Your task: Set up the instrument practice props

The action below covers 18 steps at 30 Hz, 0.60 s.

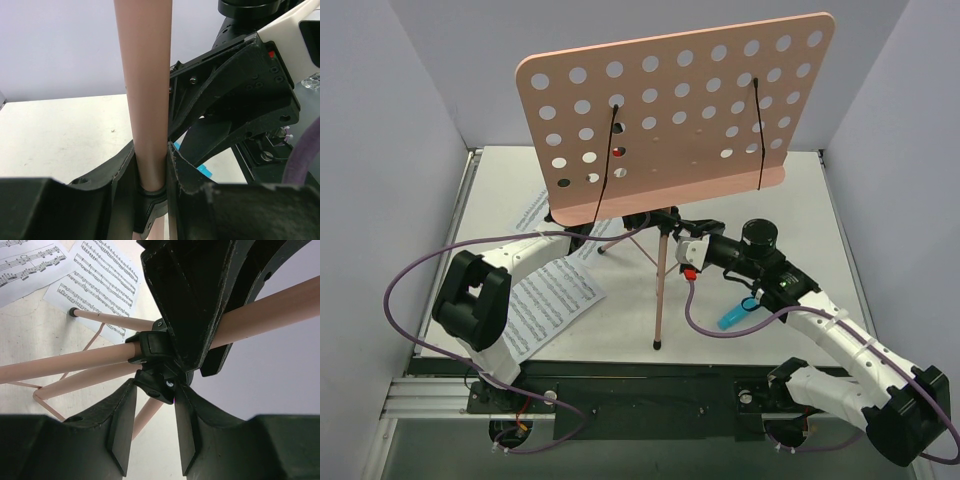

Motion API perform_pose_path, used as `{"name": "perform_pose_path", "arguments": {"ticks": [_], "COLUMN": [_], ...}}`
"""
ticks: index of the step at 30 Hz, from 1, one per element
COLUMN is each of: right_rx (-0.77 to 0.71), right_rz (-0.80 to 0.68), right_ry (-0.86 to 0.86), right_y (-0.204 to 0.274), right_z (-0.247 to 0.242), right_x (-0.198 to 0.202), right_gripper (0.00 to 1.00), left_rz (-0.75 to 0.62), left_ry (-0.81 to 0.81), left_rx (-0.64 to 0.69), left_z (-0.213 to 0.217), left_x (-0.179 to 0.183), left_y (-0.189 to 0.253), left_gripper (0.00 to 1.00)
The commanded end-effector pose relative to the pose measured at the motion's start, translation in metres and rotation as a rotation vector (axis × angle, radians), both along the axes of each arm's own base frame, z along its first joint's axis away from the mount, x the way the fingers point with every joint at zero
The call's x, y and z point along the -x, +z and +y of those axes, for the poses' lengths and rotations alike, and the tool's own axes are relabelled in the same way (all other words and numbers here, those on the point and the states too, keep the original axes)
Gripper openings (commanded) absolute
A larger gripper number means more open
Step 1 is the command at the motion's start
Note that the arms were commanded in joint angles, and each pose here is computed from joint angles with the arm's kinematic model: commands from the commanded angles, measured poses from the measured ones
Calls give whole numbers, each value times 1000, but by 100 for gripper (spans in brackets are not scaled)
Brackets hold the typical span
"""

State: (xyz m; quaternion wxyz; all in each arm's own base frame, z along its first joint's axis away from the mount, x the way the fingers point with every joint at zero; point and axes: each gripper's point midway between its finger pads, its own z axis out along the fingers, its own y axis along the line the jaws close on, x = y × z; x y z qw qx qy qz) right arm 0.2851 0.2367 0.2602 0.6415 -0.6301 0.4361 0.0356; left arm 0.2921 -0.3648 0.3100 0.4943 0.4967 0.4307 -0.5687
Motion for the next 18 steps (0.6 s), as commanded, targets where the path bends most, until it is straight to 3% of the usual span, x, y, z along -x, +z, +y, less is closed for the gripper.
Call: {"name": "perform_pose_path", "arguments": {"ticks": [1, 11, 18], "right_rx": [-37, -14, -131], "right_rz": [-18, 27, 133], "right_ry": [9, -24, -40], "right_y": [3, -13, -18], "right_z": [5, 0, 4], "right_x": [1, 2, 10], "right_gripper": [29, 17, 8], "left_rz": [140, 148, 147], "left_ry": [-52, -58, -57], "left_rx": [-100, -94, -92], "left_z": [3, 2, 3], "left_x": [3, 2, 2], "left_y": [-49, -50, -49], "left_gripper": [0, 0, 0]}}
